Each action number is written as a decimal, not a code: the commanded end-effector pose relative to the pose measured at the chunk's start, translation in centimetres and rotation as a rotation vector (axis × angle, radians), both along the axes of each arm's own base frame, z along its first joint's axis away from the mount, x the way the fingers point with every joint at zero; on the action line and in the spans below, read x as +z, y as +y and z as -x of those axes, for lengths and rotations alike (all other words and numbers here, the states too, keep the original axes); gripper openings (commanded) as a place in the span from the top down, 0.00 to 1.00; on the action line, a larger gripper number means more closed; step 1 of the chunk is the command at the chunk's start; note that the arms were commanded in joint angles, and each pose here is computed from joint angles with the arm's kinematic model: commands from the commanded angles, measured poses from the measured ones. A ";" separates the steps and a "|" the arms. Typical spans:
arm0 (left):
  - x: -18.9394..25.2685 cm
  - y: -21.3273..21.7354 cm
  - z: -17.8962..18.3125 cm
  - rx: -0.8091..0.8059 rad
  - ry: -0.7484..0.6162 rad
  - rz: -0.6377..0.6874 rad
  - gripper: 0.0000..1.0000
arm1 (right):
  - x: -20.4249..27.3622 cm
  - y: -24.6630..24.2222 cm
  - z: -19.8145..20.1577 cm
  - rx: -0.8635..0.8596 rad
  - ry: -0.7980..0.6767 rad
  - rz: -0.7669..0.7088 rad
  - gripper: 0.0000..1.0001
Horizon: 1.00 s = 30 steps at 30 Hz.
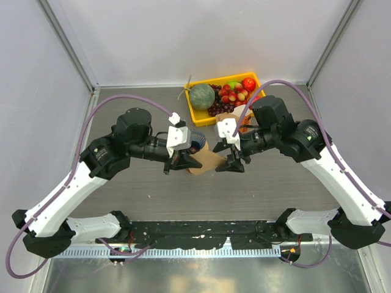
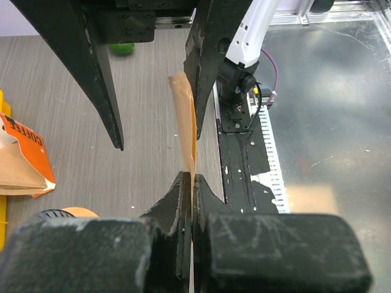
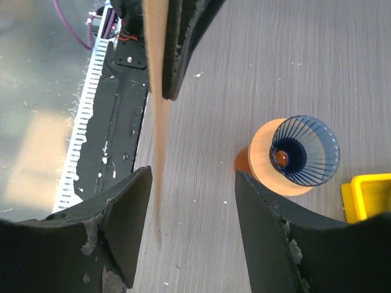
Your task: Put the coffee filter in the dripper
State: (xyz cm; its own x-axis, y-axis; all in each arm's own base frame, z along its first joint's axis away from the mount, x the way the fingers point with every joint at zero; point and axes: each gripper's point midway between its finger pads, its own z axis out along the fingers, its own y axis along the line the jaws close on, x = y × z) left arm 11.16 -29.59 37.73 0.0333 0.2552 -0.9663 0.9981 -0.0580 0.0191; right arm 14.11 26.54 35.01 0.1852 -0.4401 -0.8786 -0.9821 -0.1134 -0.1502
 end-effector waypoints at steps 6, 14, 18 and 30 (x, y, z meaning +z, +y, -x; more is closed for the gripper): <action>0.0 -0.4 0.0 -0.030 0.022 -0.024 1.00 | 1.7 1.0 2.1 0.097 -0.008 -0.066 0.43; 0.8 0.5 -1.5 0.032 0.061 0.002 0.39 | 2.0 0.5 1.5 0.040 0.003 -0.079 0.95; 2.1 5.1 -2.5 0.121 0.040 0.034 0.01 | 2.5 -1.6 -0.1 -0.057 0.047 -0.118 0.94; -0.4 10.5 -3.0 0.263 0.047 -0.039 0.01 | 1.4 -3.8 0.2 -0.186 0.078 -0.222 0.95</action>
State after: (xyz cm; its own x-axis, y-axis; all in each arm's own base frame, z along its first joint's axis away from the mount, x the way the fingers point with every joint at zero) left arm 14.99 -19.31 38.62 -0.0289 0.2683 -0.9629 0.9735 0.2261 0.0338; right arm 13.29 22.79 35.14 0.0317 -0.3120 -0.9495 -0.9966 0.0626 -0.0538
